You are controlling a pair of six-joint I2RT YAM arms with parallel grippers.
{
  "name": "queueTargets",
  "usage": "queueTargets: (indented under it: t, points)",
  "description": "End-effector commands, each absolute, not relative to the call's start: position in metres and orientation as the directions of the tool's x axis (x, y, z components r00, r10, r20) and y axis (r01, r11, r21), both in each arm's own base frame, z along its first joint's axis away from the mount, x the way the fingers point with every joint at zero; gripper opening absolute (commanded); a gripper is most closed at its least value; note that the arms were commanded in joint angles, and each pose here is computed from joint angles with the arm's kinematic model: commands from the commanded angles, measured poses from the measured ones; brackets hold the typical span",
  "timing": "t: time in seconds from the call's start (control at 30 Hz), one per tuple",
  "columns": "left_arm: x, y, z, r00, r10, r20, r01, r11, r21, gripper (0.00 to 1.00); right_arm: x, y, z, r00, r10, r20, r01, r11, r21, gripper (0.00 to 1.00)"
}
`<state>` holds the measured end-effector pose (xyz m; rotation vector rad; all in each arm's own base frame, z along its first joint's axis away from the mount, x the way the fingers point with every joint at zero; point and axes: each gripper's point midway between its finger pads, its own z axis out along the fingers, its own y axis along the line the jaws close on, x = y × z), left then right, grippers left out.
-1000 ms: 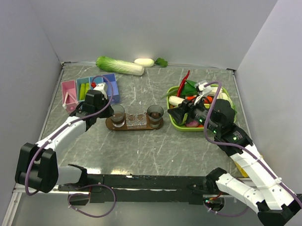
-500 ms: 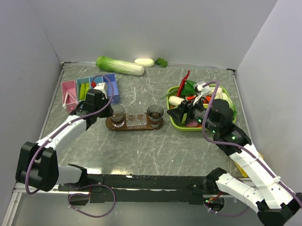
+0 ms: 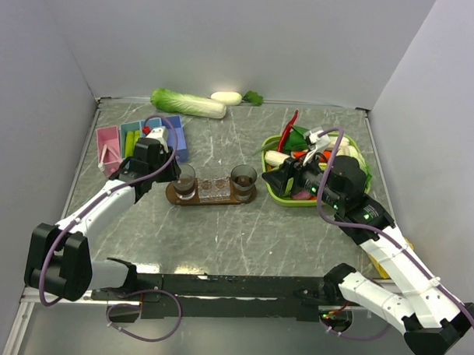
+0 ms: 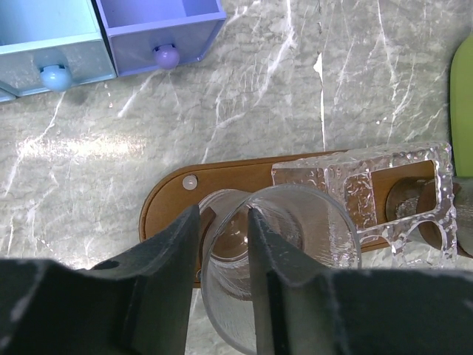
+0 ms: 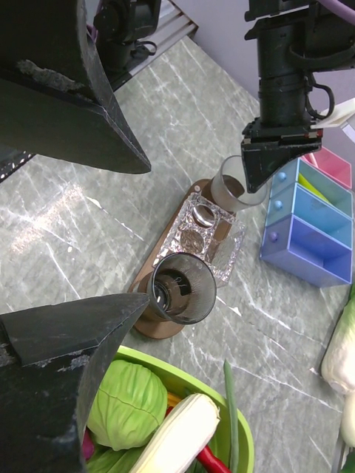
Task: Prepare toiletry sets of a toothbrush and toothpaste on the tray
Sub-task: Place the cup on the tray.
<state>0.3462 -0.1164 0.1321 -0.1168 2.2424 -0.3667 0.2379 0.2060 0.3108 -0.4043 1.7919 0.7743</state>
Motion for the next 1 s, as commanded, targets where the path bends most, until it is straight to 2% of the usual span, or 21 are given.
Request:
queueTargets:
  t: [0.0,0.57,0.87,0.97]
  points:
    - [0.359,-0.116,0.164,-0.570,-0.233,-0.788,0.043,0.949,-0.311,0.41,0.242,0.205,0.321,-0.315,0.120,-0.942,-0.614,0.731,0.298,0.73]
    - [0.349,-0.104,0.198,-0.497,-0.241,-0.834,0.030,0.955,-0.295,0.65,0.245,0.205,0.317,-0.328,0.110,-0.938,-0.604,0.739,0.298,0.74]
    - [0.338,-0.091,0.241,-0.370,-0.239,-0.898,0.046,0.960,-0.275,0.96,0.244,0.202,0.319,-0.320,0.118,-0.940,-0.598,0.745,0.297,0.74]
    - [0.334,-0.088,0.256,-0.322,-0.244,-0.915,0.061,0.959,-0.277,0.99,0.244,0.201,0.318,-0.323,0.120,-0.939,-0.593,0.748,0.299,0.74]
